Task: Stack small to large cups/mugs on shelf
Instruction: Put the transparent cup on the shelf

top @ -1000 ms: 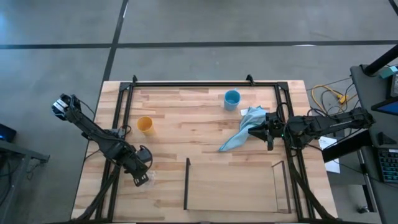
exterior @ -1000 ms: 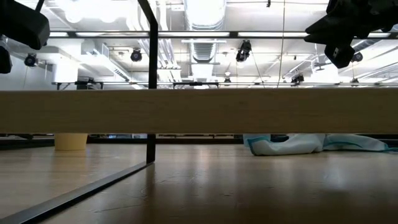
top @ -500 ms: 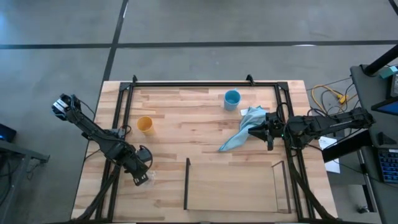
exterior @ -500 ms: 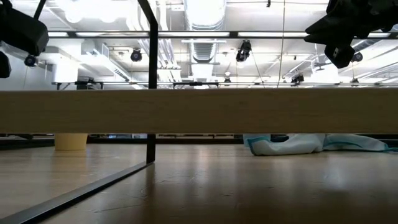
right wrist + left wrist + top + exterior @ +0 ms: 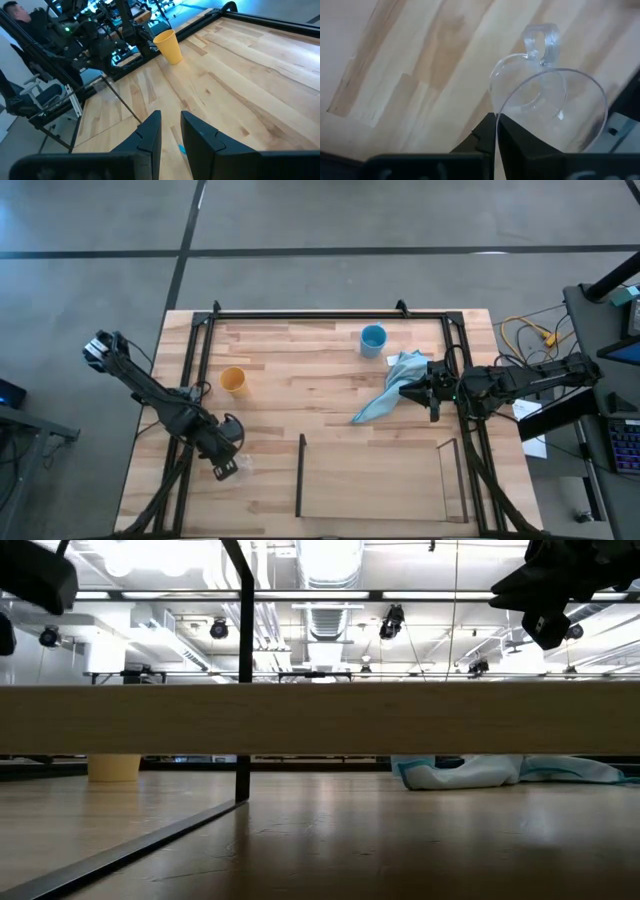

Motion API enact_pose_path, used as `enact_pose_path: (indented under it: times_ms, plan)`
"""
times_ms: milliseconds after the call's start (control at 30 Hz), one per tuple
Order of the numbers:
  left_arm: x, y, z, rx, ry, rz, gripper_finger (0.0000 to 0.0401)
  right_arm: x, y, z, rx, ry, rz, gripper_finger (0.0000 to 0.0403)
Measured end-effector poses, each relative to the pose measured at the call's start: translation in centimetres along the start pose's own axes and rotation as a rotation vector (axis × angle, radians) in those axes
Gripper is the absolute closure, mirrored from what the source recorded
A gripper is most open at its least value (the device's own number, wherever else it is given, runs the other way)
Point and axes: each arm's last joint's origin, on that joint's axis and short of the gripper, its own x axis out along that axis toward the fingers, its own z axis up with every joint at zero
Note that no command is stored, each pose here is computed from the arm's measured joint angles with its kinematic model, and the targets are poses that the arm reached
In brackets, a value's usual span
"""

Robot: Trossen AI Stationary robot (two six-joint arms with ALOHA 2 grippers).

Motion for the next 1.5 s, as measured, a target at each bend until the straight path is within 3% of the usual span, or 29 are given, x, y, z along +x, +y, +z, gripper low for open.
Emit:
enact_pose_path:
  times_ms: [267,567,800,1233,1500]
  plan:
    - [-3.1,-1.5,0.4,0.001,-0.056,-0.021,0.0401,0.0,0.0,0.0,-0.002,-0.003,-0.005,0.0335]
    - [-8.9,-2.8,1.8,0.026,-0.410,0.025,0.0401,0.0,0.0,0.0,-0.004,-0.004,-0.007,0.0335]
    - [-13.0,-3.3,3.4,0.113,-0.658,0.062,0.0401,0.0,0.0,0.0,-0.004,-0.004,-0.006,0.0335]
    - [-17.6,-3.7,6.9,0.277,-0.850,0.126,0.0401,0.0,0.0,0.0,-0.001,-0.004,-0.006,0.0335]
    - [-19.4,-5.9,9.4,0.414,-0.893,0.093,0.0401,0.0,0.0,0.0,0.002,-0.005,-0.006,0.0335]
